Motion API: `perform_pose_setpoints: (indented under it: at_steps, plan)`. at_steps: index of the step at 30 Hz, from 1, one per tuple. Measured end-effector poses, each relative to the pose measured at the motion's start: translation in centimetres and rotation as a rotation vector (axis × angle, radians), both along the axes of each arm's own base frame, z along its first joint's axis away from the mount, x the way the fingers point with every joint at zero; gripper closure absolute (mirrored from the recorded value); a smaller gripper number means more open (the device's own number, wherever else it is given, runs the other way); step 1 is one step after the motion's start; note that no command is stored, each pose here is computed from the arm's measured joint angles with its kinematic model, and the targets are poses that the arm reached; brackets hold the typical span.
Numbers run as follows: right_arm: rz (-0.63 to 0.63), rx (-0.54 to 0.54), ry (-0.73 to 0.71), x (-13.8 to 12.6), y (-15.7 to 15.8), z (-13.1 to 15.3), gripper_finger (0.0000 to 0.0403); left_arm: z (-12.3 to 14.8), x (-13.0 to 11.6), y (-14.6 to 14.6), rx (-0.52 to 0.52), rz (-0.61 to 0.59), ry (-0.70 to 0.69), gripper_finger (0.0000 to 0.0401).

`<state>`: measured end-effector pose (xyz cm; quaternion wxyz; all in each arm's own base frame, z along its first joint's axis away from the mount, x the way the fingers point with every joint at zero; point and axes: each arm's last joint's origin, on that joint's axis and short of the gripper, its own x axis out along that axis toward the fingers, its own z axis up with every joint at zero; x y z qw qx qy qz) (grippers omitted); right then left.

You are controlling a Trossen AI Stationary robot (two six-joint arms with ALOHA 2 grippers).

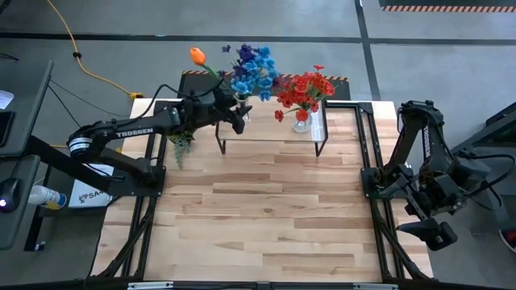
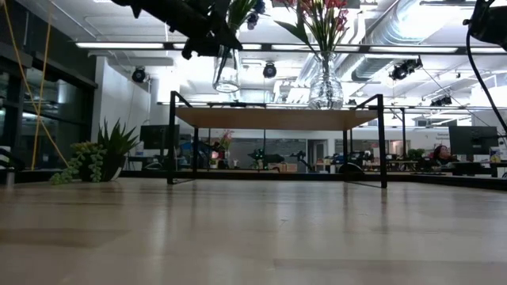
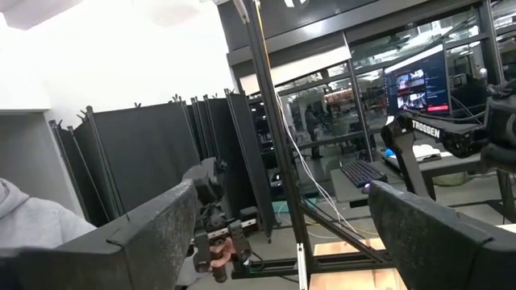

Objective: Pick and place flowers into a vace then onto a shelf
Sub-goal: Put the transparent crystal vase with flowers on the shelf

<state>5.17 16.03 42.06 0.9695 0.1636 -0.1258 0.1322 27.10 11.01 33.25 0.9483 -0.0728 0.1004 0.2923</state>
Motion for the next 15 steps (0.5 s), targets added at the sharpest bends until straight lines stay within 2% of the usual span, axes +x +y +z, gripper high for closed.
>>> perform_pose_setpoints:
  at_steps: [8,15]
  plan:
    - [0.0,0.008,-0.001,0.0,0.0,0.0,0.0052,-3.1,-0.2,-0.1,-0.023,0.049,-0.056,0.0192]
    - [-0.001,0.046,-0.006,0.0,-0.3,0.3,0.0052,-4.0,-0.4,0.0,0.0,0.123,-0.071,0.0192]
